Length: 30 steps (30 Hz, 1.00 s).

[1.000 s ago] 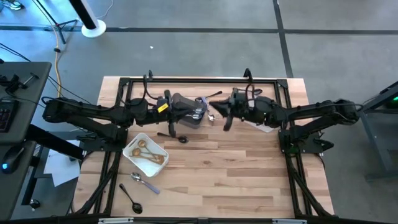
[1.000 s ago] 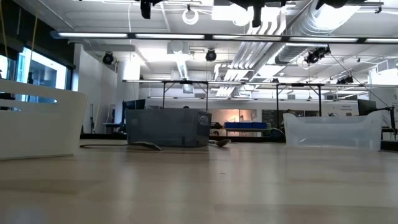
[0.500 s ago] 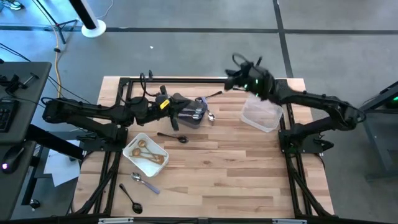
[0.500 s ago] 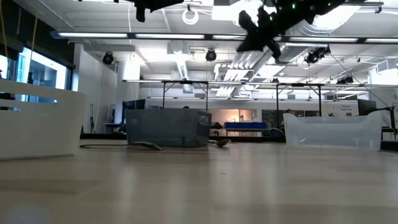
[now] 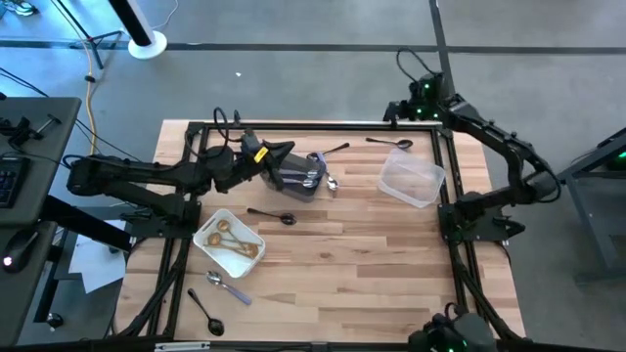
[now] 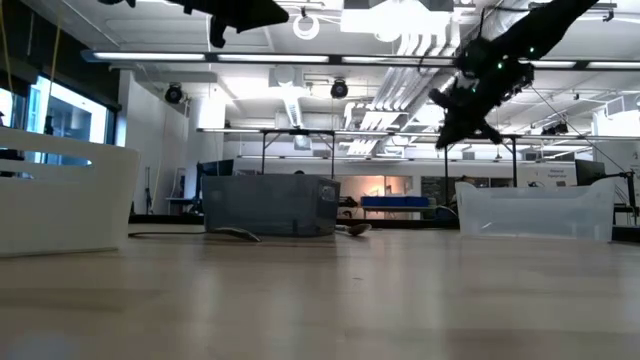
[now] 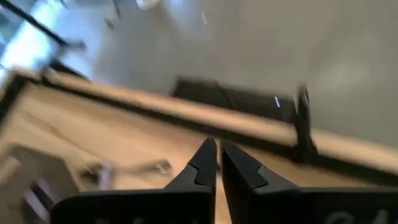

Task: Sort silverware by color (type)
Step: Put the top right black spoon into the transparent bin

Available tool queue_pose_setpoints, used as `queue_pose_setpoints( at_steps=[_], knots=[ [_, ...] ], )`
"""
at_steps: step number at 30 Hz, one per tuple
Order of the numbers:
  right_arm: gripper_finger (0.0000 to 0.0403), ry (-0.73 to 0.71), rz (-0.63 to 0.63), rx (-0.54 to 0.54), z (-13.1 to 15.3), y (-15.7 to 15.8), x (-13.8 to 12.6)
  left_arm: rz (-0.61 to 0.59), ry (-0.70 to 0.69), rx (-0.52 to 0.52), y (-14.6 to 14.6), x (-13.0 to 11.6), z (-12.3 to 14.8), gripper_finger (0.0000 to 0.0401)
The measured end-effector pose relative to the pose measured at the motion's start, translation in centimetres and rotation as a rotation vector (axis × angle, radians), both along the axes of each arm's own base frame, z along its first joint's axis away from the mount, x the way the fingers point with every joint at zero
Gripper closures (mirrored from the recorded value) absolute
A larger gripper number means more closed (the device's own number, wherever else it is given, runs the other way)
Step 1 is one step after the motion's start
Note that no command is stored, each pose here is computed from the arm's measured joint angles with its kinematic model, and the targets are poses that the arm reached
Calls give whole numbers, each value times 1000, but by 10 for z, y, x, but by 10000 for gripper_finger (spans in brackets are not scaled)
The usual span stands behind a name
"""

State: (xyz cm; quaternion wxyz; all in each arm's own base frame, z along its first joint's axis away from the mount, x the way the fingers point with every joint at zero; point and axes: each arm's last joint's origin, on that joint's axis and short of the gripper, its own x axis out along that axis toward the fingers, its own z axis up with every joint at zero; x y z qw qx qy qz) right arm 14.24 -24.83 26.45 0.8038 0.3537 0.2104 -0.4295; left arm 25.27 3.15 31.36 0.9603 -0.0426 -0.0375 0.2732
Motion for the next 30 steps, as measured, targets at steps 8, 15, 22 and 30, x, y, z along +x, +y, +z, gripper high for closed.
queue_pose_setpoints(
  at_steps=[8, 15, 22, 30],
  knots=[
    [317, 352, 132, 307, -39, -33, 13, -26, 12, -1, 1, 0, -1, 401],
    [270, 480, 256, 435, -58, -63, 27, -58, 3, -45, 0, 1, -3, 401],
    [269, 485, 240, 532, -78, -72, 34, -59, 3, -45, 0, 1, -3, 400],
    [269, 519, 287, 569, -92, -69, 42, -59, 4, -44, 0, 1, -3, 400]
  ],
)
